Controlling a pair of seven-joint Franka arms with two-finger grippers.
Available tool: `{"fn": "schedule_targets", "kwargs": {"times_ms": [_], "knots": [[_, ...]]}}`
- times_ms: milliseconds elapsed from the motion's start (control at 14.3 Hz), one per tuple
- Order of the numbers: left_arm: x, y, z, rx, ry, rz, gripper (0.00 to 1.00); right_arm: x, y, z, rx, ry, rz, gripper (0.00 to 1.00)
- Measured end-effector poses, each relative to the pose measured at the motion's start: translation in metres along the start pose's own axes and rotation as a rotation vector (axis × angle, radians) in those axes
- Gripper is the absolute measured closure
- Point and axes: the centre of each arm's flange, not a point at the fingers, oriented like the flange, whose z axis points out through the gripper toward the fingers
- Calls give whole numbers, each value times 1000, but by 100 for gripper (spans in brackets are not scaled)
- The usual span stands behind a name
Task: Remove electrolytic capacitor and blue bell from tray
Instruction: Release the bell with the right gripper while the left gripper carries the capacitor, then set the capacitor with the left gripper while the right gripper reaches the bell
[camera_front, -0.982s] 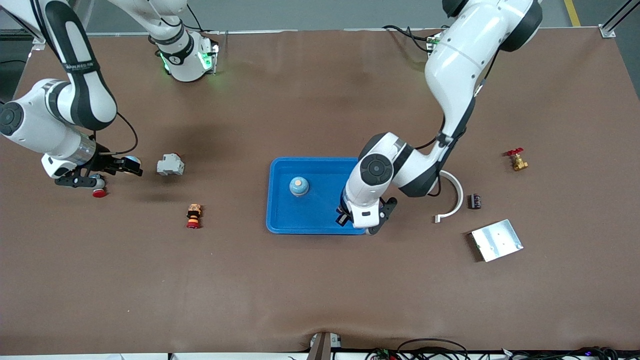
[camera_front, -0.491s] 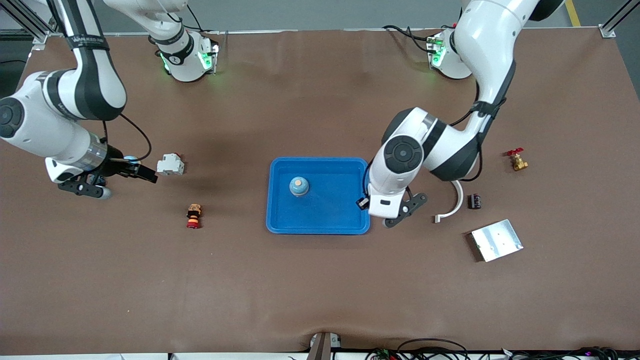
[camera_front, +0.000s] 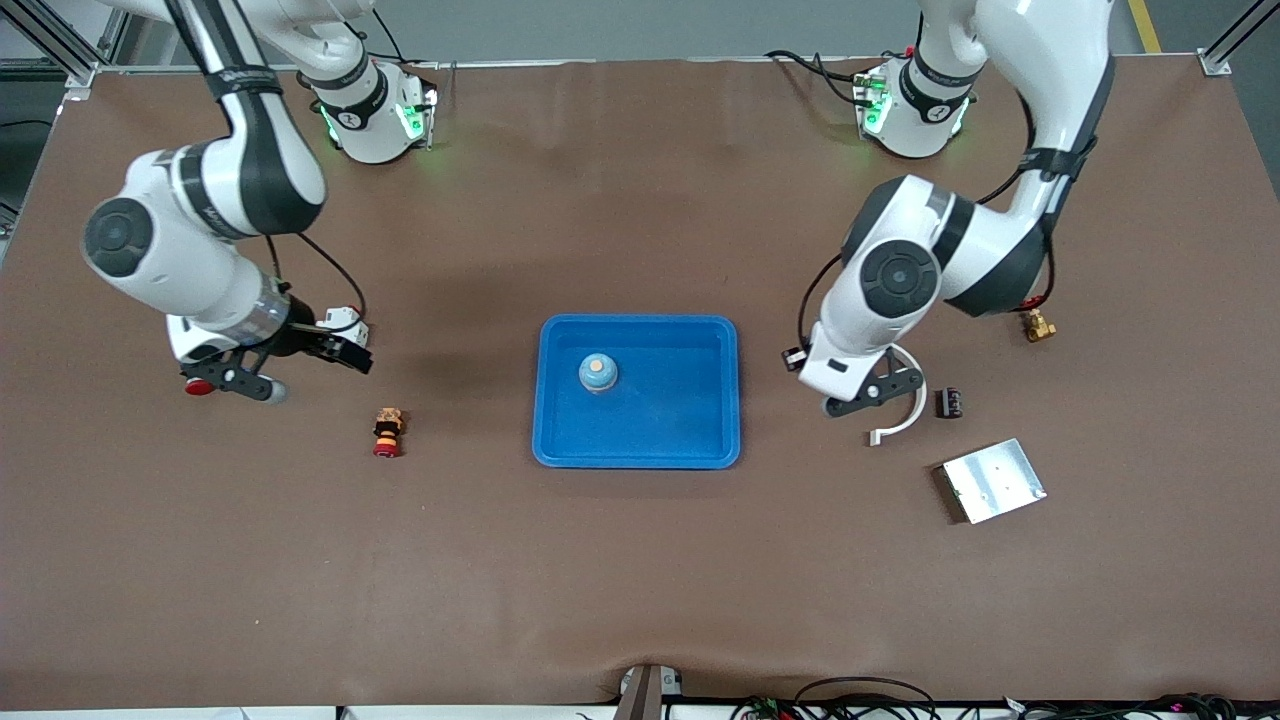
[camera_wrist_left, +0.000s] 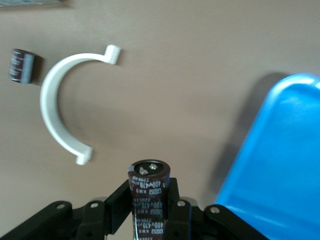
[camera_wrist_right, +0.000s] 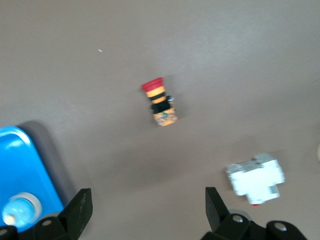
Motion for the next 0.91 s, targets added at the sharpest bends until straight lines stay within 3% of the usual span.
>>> {"fn": "schedule_targets", "kwargs": {"times_ms": [351,701,912], "knots": [[23,-74,29,4,-60,128,68,-23,-47,20,17,28,89,0],[38,-91,57,-58,14,167,68,-56,-101,46,28,27,167,0],[38,-78,83,-76,19,183,68,-76,-134,67,36,30,215,0]]}}
